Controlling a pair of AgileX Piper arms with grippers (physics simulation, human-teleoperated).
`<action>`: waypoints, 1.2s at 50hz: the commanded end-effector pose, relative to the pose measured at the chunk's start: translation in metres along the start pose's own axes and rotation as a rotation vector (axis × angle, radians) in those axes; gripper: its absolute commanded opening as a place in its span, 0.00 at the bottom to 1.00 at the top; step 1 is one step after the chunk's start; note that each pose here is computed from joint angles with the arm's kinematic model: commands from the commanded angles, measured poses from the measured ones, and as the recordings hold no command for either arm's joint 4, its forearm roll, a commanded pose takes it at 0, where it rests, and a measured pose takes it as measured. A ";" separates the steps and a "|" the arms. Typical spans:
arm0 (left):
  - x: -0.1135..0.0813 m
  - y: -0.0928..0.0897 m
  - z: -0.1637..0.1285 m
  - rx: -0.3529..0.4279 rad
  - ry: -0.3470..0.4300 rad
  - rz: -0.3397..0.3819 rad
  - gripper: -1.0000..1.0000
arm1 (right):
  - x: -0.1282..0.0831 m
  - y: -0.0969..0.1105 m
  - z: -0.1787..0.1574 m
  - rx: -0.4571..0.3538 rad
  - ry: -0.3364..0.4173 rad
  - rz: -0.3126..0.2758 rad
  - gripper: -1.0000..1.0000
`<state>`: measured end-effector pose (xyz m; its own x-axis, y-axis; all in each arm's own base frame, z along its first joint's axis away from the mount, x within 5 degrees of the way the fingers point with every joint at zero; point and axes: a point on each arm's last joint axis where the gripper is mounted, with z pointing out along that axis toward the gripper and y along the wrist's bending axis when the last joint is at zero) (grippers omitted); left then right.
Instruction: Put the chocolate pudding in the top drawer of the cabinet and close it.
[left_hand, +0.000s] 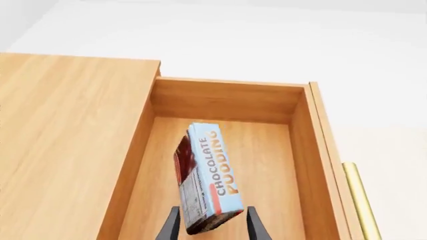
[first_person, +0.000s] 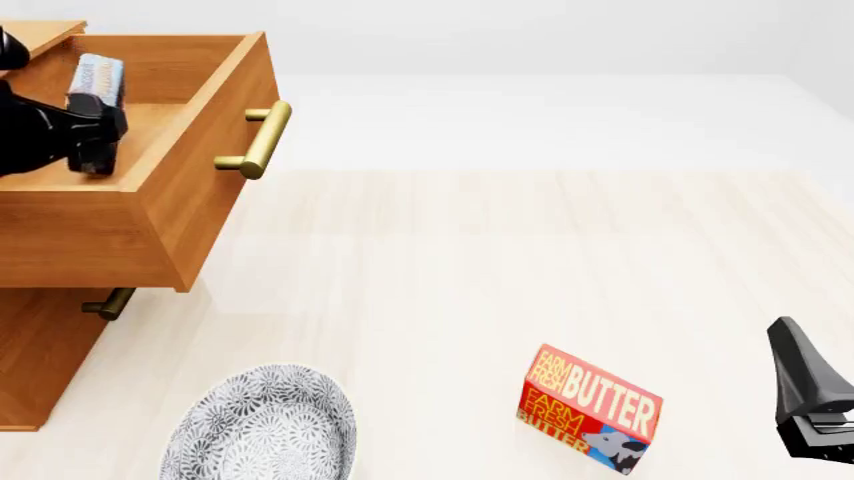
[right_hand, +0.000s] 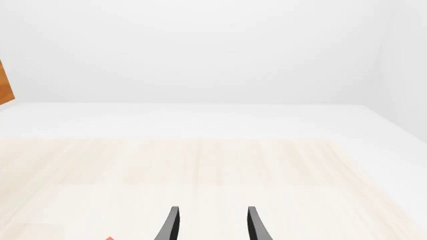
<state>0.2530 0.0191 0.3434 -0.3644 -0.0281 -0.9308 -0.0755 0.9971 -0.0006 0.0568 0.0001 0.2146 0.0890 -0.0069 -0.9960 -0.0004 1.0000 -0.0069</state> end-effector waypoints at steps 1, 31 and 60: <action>-0.004 -0.001 -0.002 0.003 -0.009 0.012 1.00 | 0.000 0.000 0.000 0.000 0.000 0.000 1.00; -0.016 0.005 -0.026 -0.020 -0.037 0.034 1.00 | 0.000 0.000 0.000 0.000 0.000 0.000 1.00; -0.055 -0.002 -0.066 0.006 -0.103 0.088 1.00 | 0.000 0.000 0.000 0.000 0.000 0.000 1.00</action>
<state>0.2205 0.0179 0.3953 -0.2916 0.0463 -0.9554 -0.0606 0.9959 0.0668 0.0568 0.0001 0.2146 0.0890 -0.0068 -0.9960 -0.0005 1.0000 -0.0069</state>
